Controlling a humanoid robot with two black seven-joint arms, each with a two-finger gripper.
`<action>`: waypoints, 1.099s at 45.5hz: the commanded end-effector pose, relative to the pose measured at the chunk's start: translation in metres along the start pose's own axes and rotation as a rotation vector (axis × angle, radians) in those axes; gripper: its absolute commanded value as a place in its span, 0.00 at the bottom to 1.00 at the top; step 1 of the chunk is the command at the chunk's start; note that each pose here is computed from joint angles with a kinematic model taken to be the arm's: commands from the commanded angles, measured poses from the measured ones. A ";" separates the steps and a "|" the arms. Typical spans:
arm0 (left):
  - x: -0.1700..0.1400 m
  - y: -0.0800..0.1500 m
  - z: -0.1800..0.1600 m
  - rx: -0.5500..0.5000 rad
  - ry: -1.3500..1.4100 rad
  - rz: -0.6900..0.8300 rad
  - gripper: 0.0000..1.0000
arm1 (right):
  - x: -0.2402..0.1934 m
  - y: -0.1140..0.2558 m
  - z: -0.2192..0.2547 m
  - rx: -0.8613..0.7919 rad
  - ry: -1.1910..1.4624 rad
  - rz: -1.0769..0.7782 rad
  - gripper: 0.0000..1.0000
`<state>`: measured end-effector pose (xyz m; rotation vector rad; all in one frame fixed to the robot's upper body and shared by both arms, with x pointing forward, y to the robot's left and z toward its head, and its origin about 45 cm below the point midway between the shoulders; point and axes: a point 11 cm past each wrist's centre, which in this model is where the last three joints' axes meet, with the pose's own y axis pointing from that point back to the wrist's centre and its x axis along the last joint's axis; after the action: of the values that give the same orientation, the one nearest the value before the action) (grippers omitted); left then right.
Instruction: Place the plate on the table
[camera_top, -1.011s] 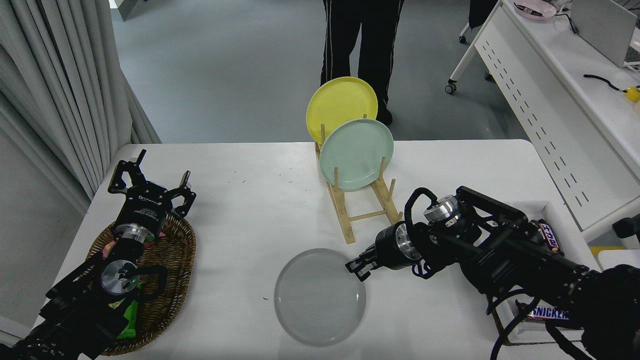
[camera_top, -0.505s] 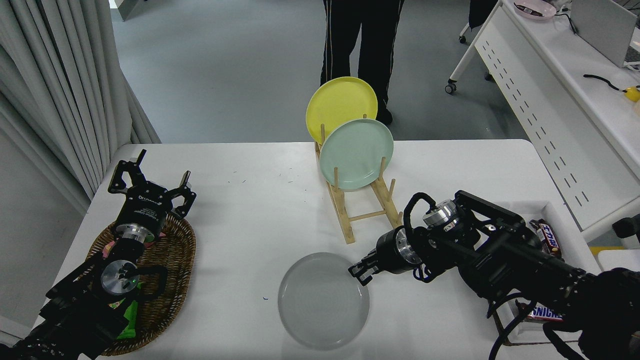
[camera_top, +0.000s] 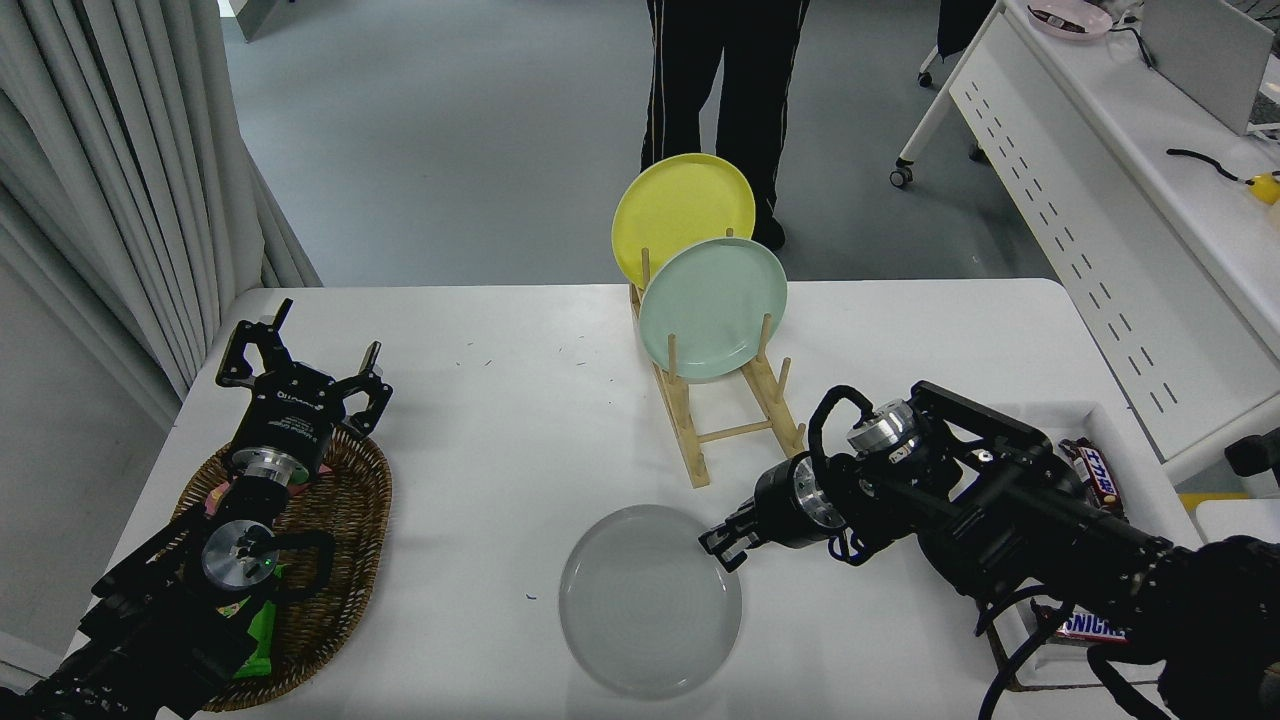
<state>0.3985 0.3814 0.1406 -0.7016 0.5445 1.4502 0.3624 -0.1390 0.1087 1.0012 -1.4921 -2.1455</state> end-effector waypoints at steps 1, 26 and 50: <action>0.000 0.000 0.000 0.000 0.000 0.000 1.00 | -0.001 0.001 -0.001 0.002 -0.001 -0.003 0.24; 0.000 0.000 0.000 0.000 0.000 0.000 1.00 | -0.004 0.004 -0.001 0.001 -0.002 -0.015 0.79; 0.000 0.000 0.000 0.000 0.000 0.000 1.00 | -0.064 0.027 0.056 -0.061 0.309 -0.284 1.00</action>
<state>0.3985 0.3814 0.1406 -0.7017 0.5444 1.4502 0.3682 -0.1075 0.1368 1.2506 -1.3686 -2.1252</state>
